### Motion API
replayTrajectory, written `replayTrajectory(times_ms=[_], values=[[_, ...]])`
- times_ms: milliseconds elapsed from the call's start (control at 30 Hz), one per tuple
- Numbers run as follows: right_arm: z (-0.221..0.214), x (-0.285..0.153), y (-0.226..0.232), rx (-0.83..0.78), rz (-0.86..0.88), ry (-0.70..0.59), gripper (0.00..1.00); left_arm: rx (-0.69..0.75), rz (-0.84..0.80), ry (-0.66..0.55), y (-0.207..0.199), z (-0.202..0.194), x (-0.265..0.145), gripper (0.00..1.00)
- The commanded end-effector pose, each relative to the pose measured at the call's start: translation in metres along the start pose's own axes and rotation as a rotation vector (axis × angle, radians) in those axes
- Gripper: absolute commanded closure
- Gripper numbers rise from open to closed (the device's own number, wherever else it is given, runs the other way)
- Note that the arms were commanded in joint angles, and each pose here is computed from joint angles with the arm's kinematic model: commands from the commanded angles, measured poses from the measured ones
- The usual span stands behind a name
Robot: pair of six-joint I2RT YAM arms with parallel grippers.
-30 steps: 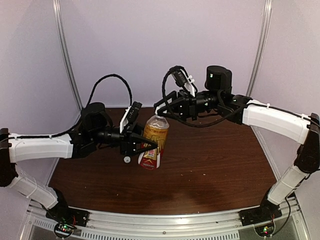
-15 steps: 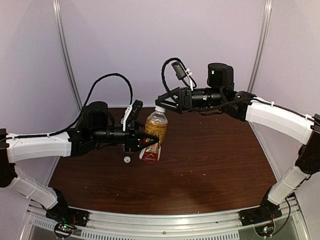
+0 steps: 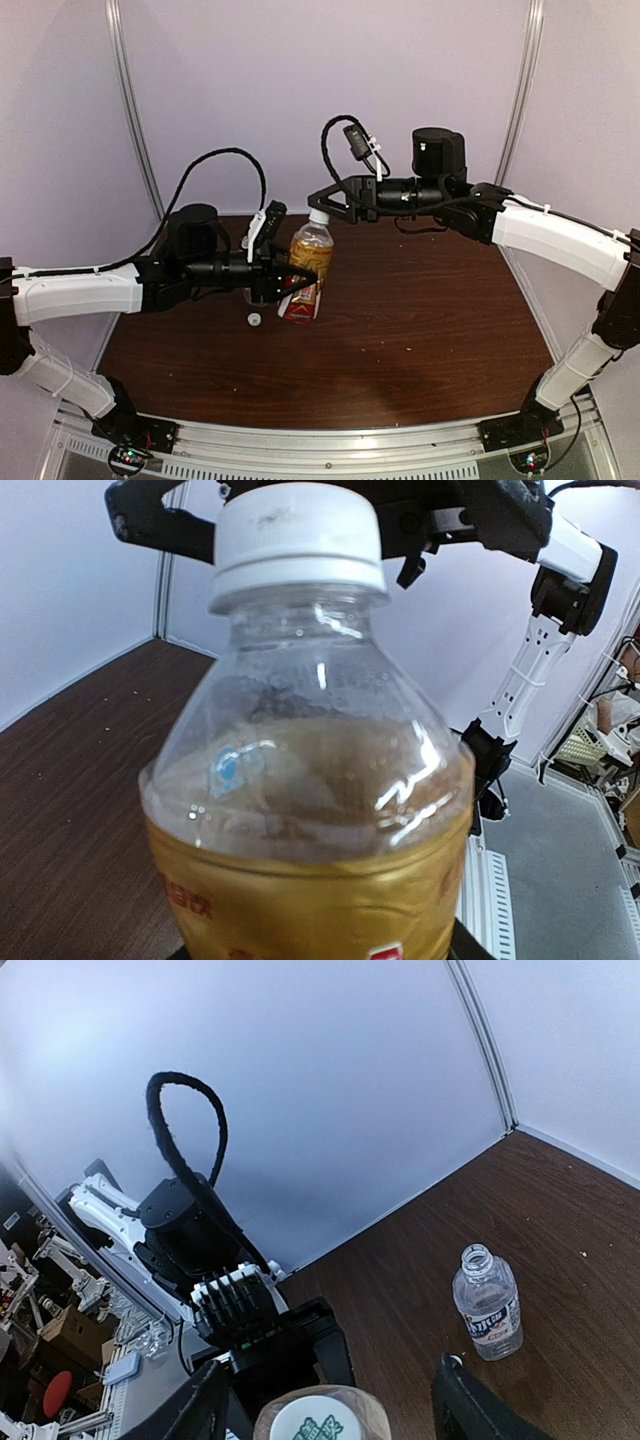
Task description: Unscrew the bottle caps
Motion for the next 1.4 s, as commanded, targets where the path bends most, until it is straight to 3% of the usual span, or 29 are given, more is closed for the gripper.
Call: replayTrajectory(times_ms=[0, 633, 1033, 1367], values=[[0.001, 0.003, 0.006, 0.006, 0.000, -0.011, 0.32, 0.057, 0.025, -0.061, 0.000, 0.021, -0.004, 0.67], [-0.011, 0.015, -0.003, 0.032, 0.014, 0.034, 0.57, 0.063, 0.036, -0.061, -0.001, 0.021, -0.006, 0.67], [-0.011, 0.014, 0.001, 0.010, 0.042, 0.035, 1.00, 0.064, 0.046, -0.061, 0.000, 0.020, -0.007, 0.67], [-0.010, 0.009, 0.005, -0.117, 0.139, 0.072, 1.00, 0.078, -0.043, -0.084, -0.009, 0.022, -0.009, 0.67]])
Point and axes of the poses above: each gripper's point midway between its finger pads, its own x axis out along the fingers, its own y axis along the line the jaws close on, z = x × y, the point moved 8 cm from there along -x, back along the fingers, and after that the axes turned 8 degrees about x, right-handed, at the moved point
